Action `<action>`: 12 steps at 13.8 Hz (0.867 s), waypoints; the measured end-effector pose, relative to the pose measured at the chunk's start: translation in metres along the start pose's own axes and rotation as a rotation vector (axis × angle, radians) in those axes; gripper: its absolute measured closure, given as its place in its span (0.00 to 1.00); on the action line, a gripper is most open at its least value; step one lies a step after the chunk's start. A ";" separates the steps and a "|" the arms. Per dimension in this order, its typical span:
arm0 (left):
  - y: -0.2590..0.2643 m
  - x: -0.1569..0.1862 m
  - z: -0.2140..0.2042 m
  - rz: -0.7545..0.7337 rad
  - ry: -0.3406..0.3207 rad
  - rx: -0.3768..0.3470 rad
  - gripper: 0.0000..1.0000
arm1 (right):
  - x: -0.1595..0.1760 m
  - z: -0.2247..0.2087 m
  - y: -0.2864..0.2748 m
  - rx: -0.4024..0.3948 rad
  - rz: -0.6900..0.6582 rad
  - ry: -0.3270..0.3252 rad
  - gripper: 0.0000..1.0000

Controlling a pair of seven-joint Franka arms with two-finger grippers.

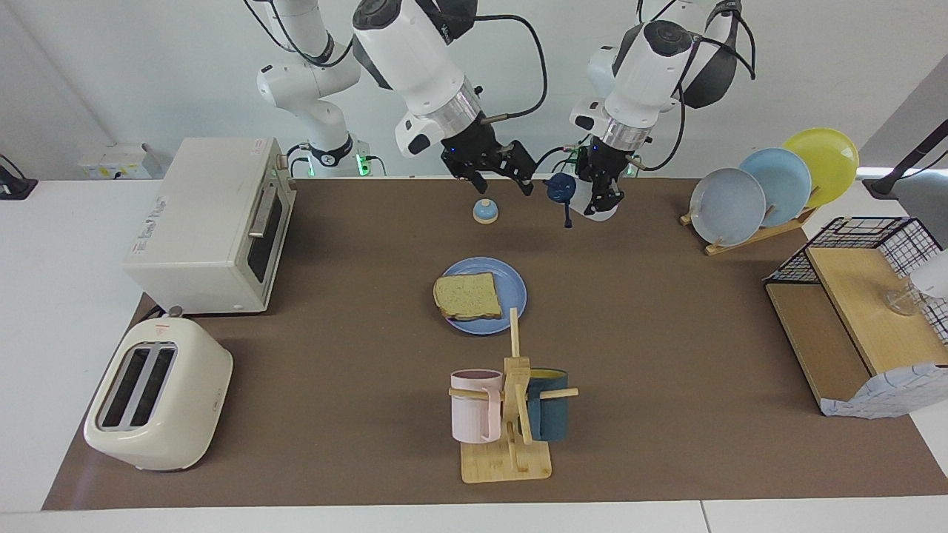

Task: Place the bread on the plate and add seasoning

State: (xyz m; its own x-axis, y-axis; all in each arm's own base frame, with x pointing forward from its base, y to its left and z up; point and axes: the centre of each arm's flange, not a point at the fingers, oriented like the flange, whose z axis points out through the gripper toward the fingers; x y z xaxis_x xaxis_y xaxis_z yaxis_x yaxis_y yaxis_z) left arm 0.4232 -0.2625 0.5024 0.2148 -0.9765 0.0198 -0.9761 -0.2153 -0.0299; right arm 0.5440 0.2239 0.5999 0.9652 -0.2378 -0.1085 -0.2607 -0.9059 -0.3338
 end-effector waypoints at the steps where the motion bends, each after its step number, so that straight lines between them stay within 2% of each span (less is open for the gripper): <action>1: -0.002 0.016 0.004 -0.010 -0.040 0.007 0.54 | 0.010 -0.010 0.023 -0.049 -0.034 0.010 0.00; 4: 0.001 0.069 0.026 -0.027 -0.162 0.050 0.54 | 0.020 -0.022 0.051 -0.230 -0.165 0.078 0.00; 5: 0.007 0.087 0.035 -0.023 -0.213 0.071 0.54 | 0.021 -0.022 0.053 -0.266 -0.193 0.087 0.00; 9: 0.037 0.140 0.069 0.034 -0.439 0.163 0.54 | 0.042 -0.031 0.088 -0.346 -0.250 0.085 0.00; 12: 0.056 0.171 0.103 0.090 -0.618 0.233 0.54 | 0.059 -0.037 0.123 -0.381 -0.234 0.070 0.00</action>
State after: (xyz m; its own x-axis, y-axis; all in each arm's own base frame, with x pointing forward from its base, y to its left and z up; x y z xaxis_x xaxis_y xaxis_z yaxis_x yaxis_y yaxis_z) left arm 0.4086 -0.4434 0.4010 0.1800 -0.8038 -0.5670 -0.9733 -0.0619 -0.2212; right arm 0.5696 0.0858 0.5869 0.9997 -0.0223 -0.0036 -0.0222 -0.9993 0.0286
